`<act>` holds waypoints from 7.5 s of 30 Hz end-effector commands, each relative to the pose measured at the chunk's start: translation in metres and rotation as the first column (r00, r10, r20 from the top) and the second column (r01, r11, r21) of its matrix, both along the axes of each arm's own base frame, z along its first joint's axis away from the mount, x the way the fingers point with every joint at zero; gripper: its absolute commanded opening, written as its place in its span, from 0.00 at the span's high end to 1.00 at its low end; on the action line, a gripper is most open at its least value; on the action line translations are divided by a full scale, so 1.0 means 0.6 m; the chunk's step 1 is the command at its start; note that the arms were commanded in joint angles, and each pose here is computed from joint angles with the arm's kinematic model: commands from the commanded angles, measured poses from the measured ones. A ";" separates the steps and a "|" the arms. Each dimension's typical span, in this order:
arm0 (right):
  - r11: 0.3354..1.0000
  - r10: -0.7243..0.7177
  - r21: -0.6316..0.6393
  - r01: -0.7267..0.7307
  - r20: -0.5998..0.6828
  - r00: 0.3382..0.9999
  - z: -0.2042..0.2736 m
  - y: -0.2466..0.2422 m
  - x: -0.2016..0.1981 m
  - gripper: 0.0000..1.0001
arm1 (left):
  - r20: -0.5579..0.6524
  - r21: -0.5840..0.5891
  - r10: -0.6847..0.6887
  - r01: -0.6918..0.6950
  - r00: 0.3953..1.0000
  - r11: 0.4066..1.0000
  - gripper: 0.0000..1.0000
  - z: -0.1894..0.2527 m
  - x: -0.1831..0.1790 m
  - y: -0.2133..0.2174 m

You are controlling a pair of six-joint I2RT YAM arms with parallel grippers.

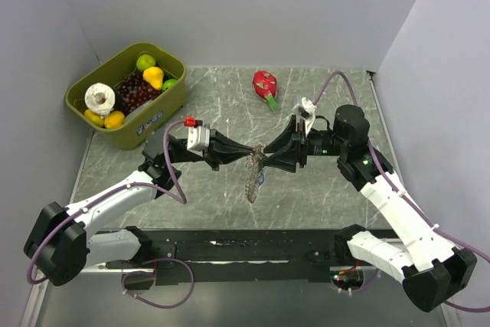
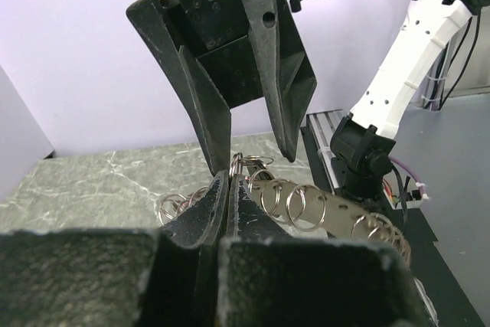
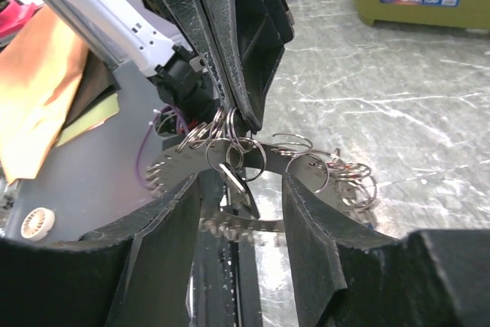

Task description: Put the keys on the keyring

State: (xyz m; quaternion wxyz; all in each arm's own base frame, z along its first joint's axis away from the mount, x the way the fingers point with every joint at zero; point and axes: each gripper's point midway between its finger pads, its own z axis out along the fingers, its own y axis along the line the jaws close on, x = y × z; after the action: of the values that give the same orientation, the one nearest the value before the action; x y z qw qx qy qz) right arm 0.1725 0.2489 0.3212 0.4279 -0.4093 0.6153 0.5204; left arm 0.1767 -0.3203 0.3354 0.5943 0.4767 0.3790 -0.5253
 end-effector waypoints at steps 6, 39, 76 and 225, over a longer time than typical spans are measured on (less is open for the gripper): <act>0.998 0.039 0.047 -0.041 0.029 0.999 0.015 0.002 -0.008 0.53 | 0.120 -0.090 -0.026 0.037 0.992 0.995 0.99 0.071 -0.022 0.012; 0.992 0.101 0.072 -0.102 0.009 0.995 0.006 0.011 -0.027 1.00 | 0.123 -0.121 -0.044 0.059 0.991 0.991 0.99 0.083 -0.030 0.014; 0.995 0.104 0.006 -0.104 -0.057 0.993 -0.043 0.027 -0.020 1.00 | 0.143 -0.155 -0.063 0.085 0.988 0.984 0.99 0.100 -0.047 0.024; 0.973 -0.065 -0.215 0.081 0.080 0.995 -0.011 0.037 0.030 1.00 | -0.024 0.562 -0.148 0.136 0.989 0.816 0.99 -0.109 0.020 -0.028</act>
State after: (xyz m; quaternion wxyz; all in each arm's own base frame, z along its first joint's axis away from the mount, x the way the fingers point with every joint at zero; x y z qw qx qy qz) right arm 0.1892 0.2614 0.2711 0.3647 -0.4349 0.7191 0.4009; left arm 0.1940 -0.3353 0.2708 0.3842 0.6604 0.4881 -0.4220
